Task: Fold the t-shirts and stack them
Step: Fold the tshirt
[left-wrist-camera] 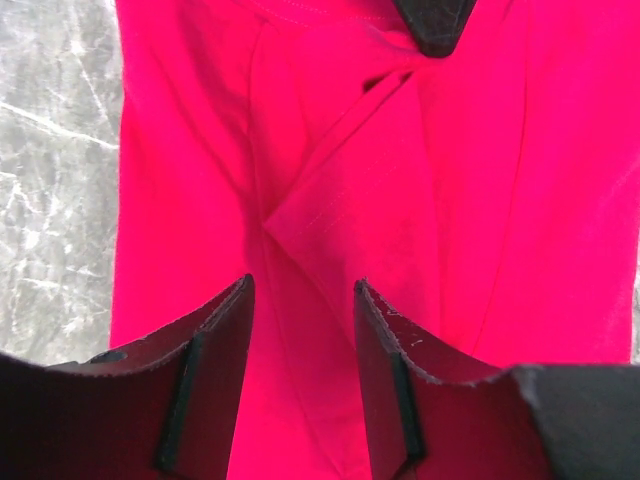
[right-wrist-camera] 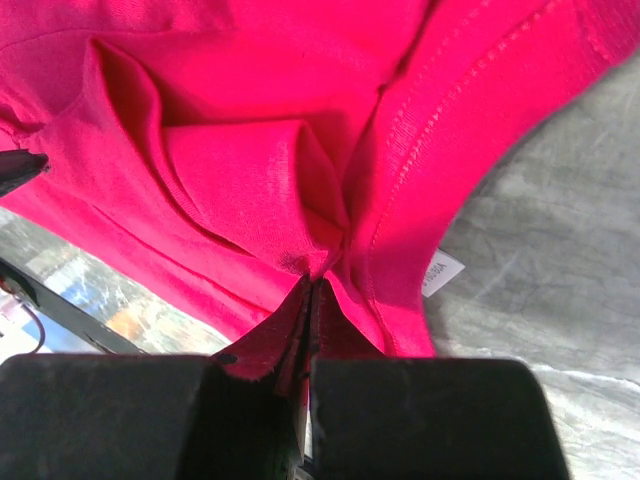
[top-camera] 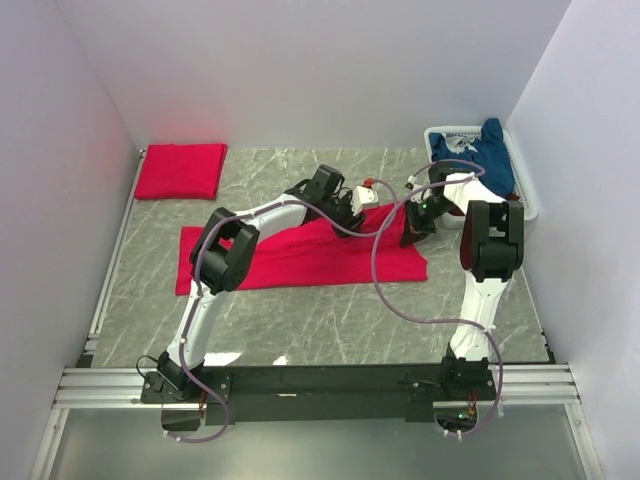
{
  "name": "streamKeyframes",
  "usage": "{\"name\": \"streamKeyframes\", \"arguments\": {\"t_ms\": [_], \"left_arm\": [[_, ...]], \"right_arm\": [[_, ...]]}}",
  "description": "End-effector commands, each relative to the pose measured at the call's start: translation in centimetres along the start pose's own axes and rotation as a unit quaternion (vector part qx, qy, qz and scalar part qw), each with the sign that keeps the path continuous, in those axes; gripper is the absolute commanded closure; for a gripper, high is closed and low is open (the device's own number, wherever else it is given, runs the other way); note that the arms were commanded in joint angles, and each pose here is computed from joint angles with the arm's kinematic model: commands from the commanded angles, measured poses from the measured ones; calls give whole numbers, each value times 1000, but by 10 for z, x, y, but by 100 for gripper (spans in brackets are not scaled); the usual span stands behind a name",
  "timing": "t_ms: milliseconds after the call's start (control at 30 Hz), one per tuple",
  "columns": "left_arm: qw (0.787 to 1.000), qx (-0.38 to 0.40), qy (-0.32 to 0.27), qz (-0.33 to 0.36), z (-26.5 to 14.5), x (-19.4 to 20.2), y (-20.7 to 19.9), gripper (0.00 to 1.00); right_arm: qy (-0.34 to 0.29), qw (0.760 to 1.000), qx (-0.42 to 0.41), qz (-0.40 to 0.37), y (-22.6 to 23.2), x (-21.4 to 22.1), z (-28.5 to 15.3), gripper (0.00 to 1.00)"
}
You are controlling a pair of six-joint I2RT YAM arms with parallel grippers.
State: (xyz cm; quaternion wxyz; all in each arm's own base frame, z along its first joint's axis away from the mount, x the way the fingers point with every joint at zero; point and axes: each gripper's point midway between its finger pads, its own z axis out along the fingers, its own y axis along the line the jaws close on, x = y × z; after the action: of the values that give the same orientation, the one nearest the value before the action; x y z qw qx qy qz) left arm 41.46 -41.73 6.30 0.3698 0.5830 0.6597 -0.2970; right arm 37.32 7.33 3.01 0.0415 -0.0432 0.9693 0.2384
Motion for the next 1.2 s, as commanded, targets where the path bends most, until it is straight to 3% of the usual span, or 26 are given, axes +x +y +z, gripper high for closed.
{"name": "streamKeyframes", "arguments": {"t_ms": [0,233,400,700,867,1167], "left_arm": [[999,20,-27,5,0,-21,-2,51],[998,40,-40,9,6,-25,-7,62],[998,51,-37,9,15,-23,-14,64],[998,51,-40,7,25,-25,-17,62],[998,45,-39,-2,30,-23,-13,54],[998,37,-42,-10,35,-23,-10,48]], "right_arm": [[-32,999,11,-31,9,-9,-17,100],[-32,998,25,-41,6,-3,-22,100],[-27,998,34,-48,3,4,-23,100],[-23,998,27,-47,4,6,-20,100],[-22,998,26,-49,4,7,-19,100],[-18,998,24,-49,4,9,-18,100]]}}
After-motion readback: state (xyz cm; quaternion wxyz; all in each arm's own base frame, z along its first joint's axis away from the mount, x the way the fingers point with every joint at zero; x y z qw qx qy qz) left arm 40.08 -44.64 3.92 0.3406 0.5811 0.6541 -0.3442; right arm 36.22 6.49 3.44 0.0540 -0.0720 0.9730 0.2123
